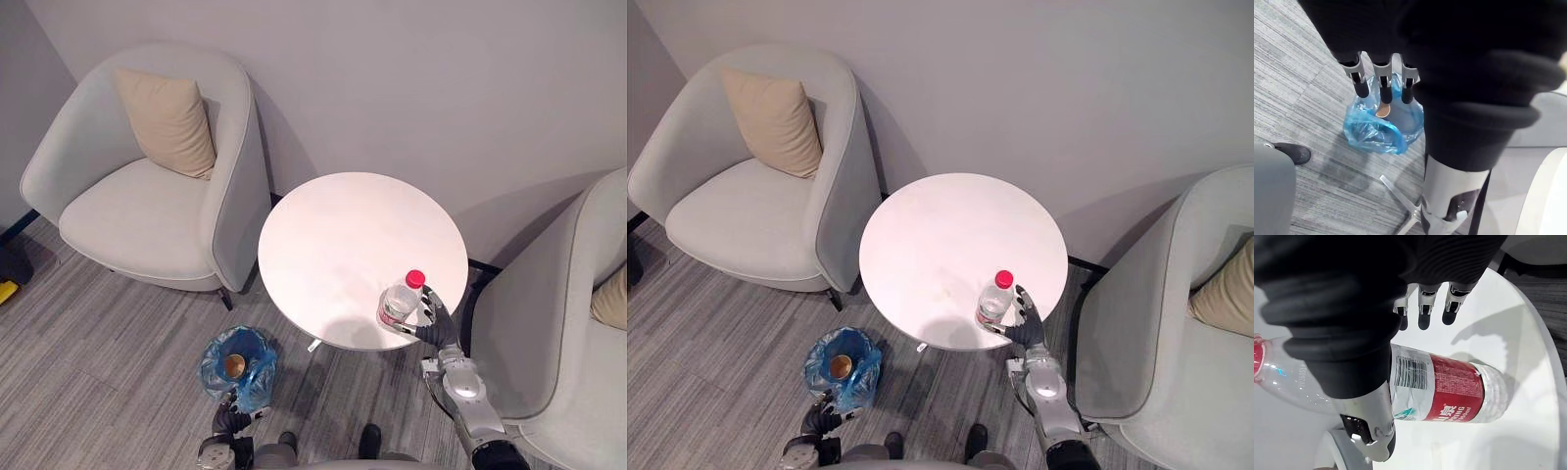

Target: Gather rubbish on tea table into small bin, then transfer packed bag to large trash can.

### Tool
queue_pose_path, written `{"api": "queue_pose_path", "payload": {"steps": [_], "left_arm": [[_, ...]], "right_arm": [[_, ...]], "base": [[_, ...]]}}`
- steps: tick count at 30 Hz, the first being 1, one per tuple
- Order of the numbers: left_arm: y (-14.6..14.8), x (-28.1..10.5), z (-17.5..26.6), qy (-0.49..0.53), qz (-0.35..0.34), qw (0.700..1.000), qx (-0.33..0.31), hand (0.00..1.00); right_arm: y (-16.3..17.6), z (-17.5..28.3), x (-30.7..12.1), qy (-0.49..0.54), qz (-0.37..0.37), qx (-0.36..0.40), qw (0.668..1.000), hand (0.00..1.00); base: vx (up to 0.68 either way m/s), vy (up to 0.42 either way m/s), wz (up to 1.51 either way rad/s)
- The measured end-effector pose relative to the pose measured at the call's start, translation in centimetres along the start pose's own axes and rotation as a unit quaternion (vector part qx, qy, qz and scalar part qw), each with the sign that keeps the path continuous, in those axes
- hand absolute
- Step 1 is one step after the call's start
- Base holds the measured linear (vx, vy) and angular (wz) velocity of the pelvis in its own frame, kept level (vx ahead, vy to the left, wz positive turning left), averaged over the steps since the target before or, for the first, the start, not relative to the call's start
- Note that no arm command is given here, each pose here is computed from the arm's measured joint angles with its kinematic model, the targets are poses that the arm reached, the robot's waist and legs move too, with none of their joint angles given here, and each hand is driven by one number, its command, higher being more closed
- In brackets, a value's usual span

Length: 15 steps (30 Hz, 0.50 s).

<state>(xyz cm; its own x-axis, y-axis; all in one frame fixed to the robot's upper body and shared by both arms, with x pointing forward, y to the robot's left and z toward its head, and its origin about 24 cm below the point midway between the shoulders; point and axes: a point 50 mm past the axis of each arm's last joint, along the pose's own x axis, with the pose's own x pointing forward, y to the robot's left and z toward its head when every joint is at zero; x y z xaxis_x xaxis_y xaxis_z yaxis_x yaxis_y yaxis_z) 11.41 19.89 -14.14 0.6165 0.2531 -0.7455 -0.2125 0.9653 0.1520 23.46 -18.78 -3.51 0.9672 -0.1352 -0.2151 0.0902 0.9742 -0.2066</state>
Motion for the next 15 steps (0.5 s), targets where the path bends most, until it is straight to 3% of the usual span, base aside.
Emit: {"api": "queue_pose_path", "payload": {"steps": [4, 5, 15], "left_arm": [[0.0, 0.0, 0.0, -0.001, 0.0, 1.0, 0.0, 0.0], [0.0, 0.0, 0.0, -0.002, -0.001, 1.0, 0.001, 0.0], [-0.4, -0.1, 0.2, -0.008, -0.011, 1.0, 0.009, 0.0]], "right_arm": [[0.0, 0.6, 0.4, -0.01, -0.008, 0.003, 1.0, 0.0], [0.1, 0.8, 0.6, -0.013, -0.008, 0.005, 1.0, 1.0], [0.8, 1.5, 1.8, -0.017, 0.003, 0.005, 1.0, 1.0]], "base": [[-0.03, 0.02, 0.05], [-0.04, 0.017, 0.06], [-0.02, -0.002, 0.05]]}}
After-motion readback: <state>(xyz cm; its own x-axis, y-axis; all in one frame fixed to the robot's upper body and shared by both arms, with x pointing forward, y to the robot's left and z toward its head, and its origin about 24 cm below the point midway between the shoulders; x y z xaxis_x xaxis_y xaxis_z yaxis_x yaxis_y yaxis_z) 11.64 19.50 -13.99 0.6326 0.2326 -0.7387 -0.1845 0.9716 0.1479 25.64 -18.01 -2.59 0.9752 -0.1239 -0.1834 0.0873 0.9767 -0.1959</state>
